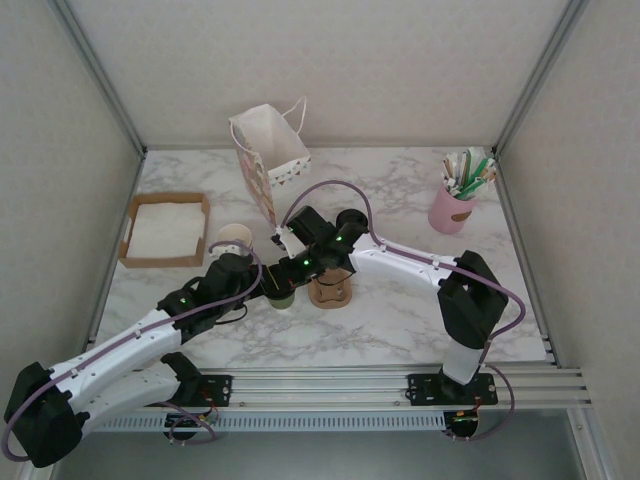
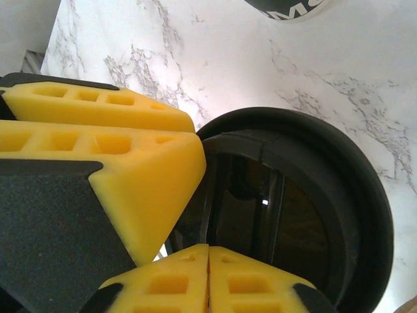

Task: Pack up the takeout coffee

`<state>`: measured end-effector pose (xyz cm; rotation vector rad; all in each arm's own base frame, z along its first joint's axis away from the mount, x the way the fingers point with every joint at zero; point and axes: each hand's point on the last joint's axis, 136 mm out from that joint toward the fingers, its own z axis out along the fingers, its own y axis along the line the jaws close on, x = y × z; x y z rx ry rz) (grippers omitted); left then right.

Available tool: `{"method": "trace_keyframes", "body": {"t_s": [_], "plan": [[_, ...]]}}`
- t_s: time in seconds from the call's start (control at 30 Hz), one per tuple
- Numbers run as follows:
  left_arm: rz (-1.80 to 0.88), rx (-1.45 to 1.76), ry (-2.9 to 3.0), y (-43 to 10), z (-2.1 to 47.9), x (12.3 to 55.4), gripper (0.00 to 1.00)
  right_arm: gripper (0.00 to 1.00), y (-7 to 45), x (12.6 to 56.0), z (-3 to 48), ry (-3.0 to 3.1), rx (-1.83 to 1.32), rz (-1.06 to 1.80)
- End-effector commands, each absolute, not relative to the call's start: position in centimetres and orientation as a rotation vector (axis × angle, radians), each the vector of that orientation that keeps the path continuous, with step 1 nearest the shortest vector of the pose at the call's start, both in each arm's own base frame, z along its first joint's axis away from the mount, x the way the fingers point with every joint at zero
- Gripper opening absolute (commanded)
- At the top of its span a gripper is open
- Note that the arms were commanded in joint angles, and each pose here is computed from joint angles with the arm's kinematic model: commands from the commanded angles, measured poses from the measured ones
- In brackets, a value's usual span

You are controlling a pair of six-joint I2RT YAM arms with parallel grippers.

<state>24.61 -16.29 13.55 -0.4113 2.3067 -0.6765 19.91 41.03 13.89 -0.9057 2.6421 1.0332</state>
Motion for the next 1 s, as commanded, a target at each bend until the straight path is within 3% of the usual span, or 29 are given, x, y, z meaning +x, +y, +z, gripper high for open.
{"method": "trace_keyframes", "body": {"t_s": [0.0, 0.2, 0.37, 0.5, 0.7, 0.83, 0.97], "plan": [[-0.639, -0.402, 2.363, -15.9, 13.1, 23.8, 0.25, 0.16, 39.8, 19.7, 12.0, 2.723, -0.912, 0.880], [-0.616, -0.390, 2.343, -15.8, 14.6, 24.7, 0.29, 0.25, 41.1, 21.2, 18.3, 2.588, -0.875, 1.012], [-0.620, -0.399, 2.331, -15.8, 15.1, 24.9, 0.31, 0.29, 41.4, 21.6, 20.6, 2.541, -0.877, 1.078], [-0.630, -0.408, 2.292, -15.4, 16.9, 24.9, 0.41, 0.33, 40.5, 21.8, 22.2, 2.508, -0.864, 1.068], [-0.648, -0.387, 2.203, -15.2, 22.4, 25.4, 0.76, 0.54, 37.5, 21.6, 25.9, 2.444, -0.832, 1.022], [-0.614, -0.375, 2.144, -14.5, 26.7, 26.0, 0.97, 0.75, 34.4, 21.5, 28.2, 2.410, -0.802, 0.957], [-0.582, -0.342, 2.083, -14.5, 31.3, 27.0, 1.00, 0.95, 30.8, 21.4, 29.9, 2.396, -0.737, 0.886]]}}
